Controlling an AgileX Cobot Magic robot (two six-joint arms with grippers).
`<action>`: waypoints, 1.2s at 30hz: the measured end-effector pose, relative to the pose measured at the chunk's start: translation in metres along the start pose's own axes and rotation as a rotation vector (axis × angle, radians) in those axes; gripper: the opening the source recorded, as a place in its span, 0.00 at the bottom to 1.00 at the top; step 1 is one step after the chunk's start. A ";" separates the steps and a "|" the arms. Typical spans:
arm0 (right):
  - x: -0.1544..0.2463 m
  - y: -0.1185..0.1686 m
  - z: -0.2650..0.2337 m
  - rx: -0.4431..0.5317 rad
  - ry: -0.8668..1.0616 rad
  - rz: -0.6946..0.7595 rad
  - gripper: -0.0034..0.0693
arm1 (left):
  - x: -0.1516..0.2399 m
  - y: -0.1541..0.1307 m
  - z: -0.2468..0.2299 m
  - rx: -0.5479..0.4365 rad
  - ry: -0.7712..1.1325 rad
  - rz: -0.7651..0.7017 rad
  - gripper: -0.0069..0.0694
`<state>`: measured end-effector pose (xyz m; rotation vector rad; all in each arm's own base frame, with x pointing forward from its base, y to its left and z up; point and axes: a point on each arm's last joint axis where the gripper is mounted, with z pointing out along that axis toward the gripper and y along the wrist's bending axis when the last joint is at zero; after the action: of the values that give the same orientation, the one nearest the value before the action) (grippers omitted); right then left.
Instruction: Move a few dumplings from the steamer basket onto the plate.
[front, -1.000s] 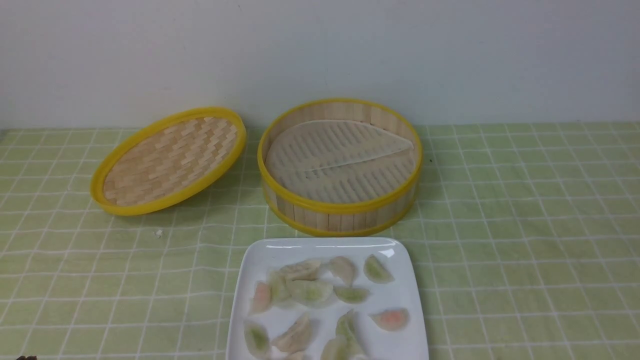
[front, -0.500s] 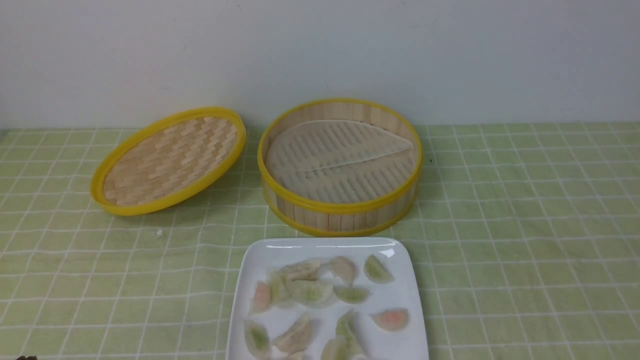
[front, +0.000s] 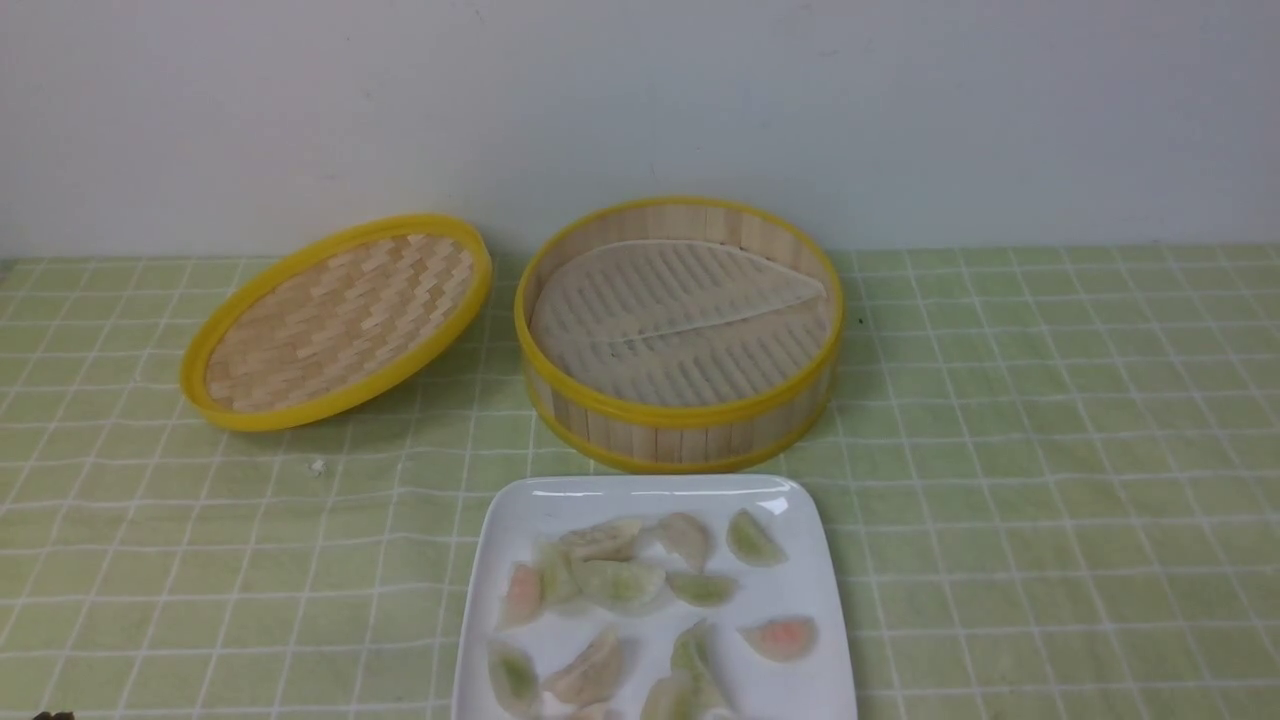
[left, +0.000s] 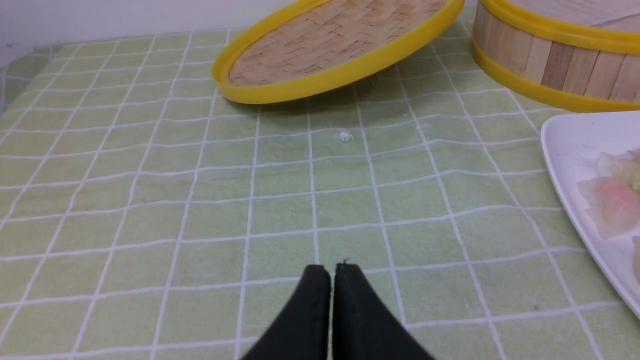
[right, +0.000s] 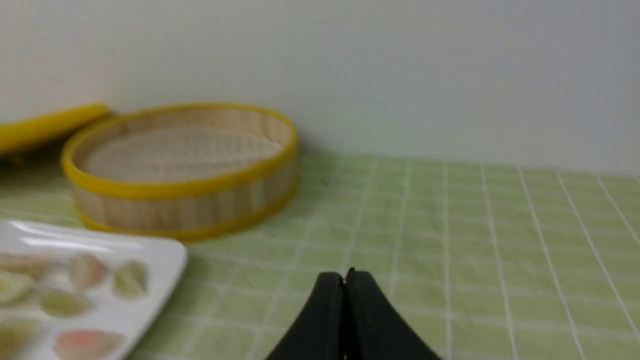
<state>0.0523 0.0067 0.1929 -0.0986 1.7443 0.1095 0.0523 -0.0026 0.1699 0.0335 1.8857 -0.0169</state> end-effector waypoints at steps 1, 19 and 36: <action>0.009 -0.002 0.002 0.031 0.037 0.006 0.03 | 0.000 0.000 0.000 0.000 0.000 0.000 0.08; 0.012 -0.007 0.003 0.117 0.045 0.020 0.03 | 0.000 0.000 0.000 -0.001 -0.001 0.000 0.08; 0.012 -0.007 0.003 0.117 0.045 0.020 0.03 | 0.000 0.000 0.000 -0.001 -0.001 0.000 0.08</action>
<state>0.0537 0.0005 0.1802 0.0024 1.7933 0.0201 0.0524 -0.0025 0.1700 0.0329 1.8847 -0.0165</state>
